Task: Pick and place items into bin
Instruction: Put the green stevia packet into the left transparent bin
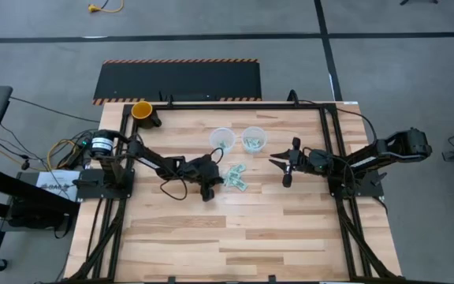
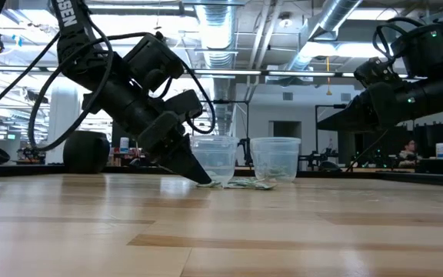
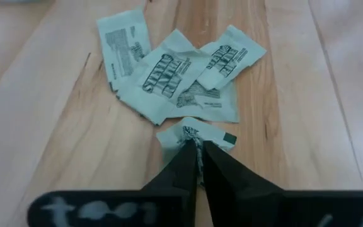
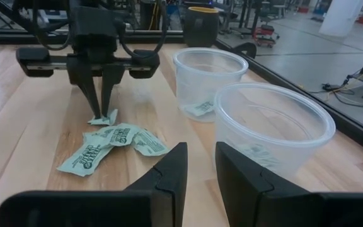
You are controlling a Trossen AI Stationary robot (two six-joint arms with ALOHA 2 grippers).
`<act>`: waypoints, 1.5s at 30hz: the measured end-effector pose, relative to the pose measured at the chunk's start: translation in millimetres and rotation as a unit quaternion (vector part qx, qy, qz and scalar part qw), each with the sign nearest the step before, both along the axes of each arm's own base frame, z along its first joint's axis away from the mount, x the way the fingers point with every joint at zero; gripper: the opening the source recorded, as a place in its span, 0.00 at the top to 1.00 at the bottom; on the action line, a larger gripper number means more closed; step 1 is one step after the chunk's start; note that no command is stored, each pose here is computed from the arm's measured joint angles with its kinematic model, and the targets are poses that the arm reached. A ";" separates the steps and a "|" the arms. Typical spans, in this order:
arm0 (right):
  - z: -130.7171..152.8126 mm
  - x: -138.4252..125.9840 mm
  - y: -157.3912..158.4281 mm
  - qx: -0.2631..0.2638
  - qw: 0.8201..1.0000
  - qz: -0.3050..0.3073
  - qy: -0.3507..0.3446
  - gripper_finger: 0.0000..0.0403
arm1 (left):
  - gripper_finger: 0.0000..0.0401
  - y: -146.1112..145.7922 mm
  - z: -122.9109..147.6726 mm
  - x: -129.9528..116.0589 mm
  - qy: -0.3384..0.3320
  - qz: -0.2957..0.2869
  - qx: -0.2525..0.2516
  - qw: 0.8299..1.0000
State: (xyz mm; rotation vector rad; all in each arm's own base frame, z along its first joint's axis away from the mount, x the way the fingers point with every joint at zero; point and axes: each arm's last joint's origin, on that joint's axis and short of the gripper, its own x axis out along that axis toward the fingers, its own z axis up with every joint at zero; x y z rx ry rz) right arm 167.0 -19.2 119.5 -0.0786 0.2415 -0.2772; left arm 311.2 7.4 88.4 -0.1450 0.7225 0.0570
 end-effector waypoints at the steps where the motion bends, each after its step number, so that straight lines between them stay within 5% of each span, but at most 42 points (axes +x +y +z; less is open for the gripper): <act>1: 0.0 0.0 0.0 0.002 1.000 0.000 -0.001 0.81 | 0.99 -2.1 1.6 0.6 -0.005 0.000 0.005 1.000; 8: -1.7 -0.4 0.0 0.006 1.000 -0.001 0.007 0.81 | 0.99 -10.5 30.0 -2.7 -0.041 0.042 0.110 0.992; 18: -2.1 -0.5 0.1 0.003 1.000 0.000 0.011 0.81 | 0.98 11.7 100.4 -16.6 -0.116 0.216 0.291 0.925; 26: -2.1 -0.5 0.0 0.003 1.000 0.000 0.011 0.81 | 0.86 39.1 98.1 -15.8 -0.130 0.191 0.233 0.945; 34: -2.1 -0.5 0.0 0.003 1.000 0.000 0.011 0.81 | 0.69 36.8 98.3 -13.6 -0.147 0.188 0.207 0.949; 40: -2.1 -0.5 0.0 0.003 1.000 0.000 0.011 0.81 | 0.64 5.3 97.9 -8.3 -0.179 0.009 0.120 0.976; 45: -2.1 -0.5 0.0 0.003 1.000 0.000 0.011 0.81 | 0.63 -20.7 94.5 -5.4 -0.183 -0.014 0.144 0.973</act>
